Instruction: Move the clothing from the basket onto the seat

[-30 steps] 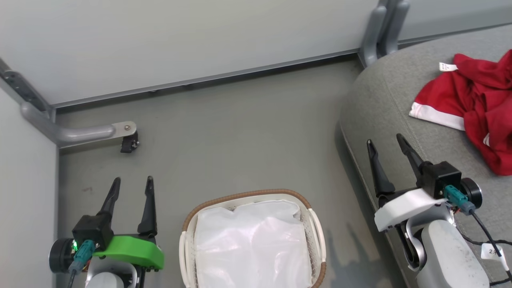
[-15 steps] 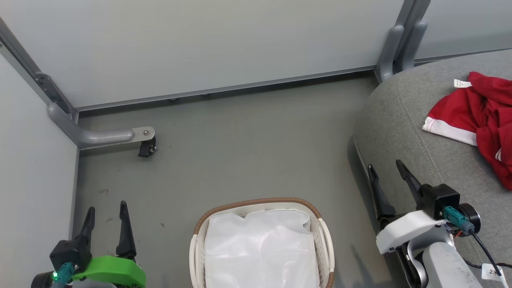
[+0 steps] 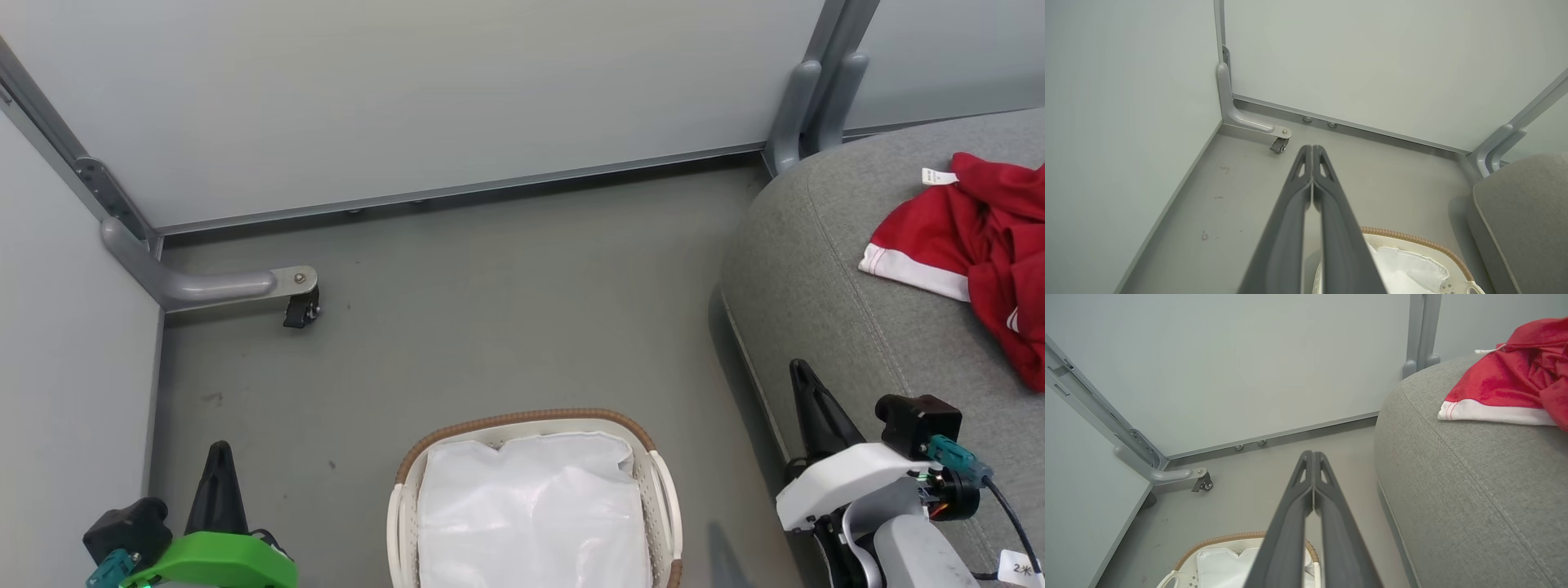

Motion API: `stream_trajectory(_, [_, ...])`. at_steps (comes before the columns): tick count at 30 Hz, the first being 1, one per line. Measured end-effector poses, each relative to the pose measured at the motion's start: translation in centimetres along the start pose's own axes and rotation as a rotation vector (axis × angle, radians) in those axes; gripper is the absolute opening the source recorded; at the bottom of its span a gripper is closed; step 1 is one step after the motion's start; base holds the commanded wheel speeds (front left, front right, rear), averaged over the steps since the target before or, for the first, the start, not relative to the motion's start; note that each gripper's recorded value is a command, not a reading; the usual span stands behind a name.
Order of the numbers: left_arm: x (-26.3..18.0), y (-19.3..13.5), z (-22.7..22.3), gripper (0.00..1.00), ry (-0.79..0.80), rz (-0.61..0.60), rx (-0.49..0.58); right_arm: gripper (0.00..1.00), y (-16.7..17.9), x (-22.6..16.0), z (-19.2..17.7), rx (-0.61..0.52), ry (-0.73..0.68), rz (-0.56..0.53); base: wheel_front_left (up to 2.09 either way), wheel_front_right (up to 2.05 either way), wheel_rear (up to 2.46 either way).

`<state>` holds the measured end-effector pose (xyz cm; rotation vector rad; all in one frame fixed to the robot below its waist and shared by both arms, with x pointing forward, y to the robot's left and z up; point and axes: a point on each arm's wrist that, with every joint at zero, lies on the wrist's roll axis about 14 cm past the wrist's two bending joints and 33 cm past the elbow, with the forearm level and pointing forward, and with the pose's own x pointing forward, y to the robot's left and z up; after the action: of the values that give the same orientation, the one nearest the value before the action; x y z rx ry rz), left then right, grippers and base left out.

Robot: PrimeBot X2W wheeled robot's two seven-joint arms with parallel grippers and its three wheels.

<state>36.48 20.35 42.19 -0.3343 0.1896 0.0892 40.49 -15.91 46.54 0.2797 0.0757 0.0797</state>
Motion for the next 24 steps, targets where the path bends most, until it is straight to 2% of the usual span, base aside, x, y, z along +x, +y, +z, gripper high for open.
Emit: stream_trajectory(24, [0.2, 0.0, 1.4, 0.00, -0.016, 0.026, -0.376, 0.00, -1.6, -0.5, 0.9, 0.393, -0.014, -0.080, 0.00, 0.00, 0.00])
